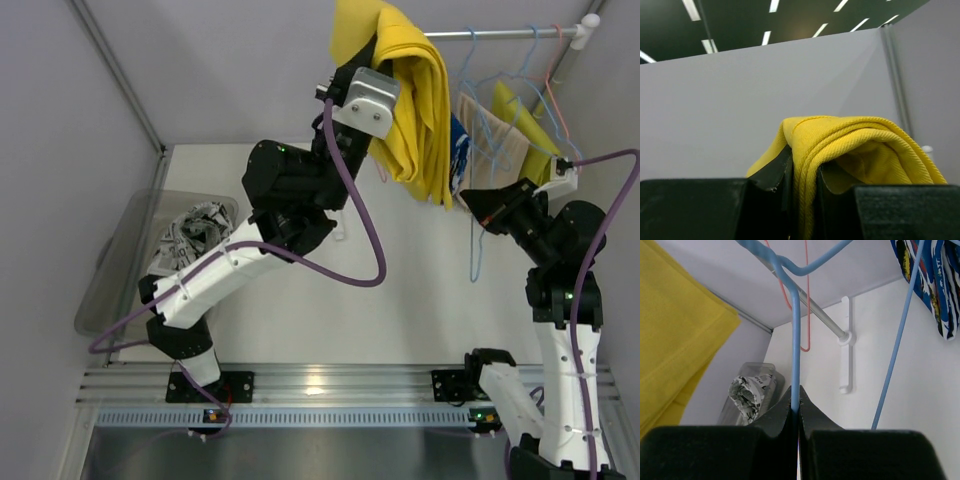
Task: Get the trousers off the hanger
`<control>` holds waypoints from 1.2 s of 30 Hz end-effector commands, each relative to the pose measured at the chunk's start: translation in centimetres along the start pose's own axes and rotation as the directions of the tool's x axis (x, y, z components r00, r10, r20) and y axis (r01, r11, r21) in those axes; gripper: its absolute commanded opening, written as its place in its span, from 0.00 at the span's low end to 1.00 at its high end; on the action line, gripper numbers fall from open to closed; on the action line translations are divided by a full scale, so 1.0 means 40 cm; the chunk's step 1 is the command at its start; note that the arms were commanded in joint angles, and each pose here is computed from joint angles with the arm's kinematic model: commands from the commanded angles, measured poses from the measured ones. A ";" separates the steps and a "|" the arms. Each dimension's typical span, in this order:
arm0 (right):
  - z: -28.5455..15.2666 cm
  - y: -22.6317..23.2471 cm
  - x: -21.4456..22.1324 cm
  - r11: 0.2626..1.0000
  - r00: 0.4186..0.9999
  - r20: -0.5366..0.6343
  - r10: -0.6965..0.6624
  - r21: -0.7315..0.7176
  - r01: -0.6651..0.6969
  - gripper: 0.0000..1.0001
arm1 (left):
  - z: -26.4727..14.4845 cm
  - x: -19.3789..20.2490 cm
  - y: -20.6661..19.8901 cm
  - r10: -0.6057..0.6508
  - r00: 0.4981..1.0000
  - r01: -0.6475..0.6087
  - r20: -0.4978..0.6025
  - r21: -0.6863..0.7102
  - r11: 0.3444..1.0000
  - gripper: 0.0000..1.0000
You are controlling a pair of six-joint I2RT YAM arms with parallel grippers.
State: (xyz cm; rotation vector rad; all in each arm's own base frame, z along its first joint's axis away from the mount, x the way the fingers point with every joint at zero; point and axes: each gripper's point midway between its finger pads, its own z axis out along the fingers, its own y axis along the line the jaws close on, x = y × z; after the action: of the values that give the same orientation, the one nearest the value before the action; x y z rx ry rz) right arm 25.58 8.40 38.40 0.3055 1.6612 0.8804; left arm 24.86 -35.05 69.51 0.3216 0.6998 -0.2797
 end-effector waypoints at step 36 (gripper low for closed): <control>0.047 0.075 -0.050 0.984 0.993 -0.034 -0.116 -0.137 0.111 0.00 | -1.038 -0.156 0.967 0.221 0.593 -0.797 -0.775 -0.603 0.023 0.00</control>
State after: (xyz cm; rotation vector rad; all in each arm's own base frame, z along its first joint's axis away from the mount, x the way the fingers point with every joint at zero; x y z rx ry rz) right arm 27.45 9.40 38.57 0.1988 1.7182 0.9151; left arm 11.23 17.13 51.42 -0.5884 1.1221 1.1577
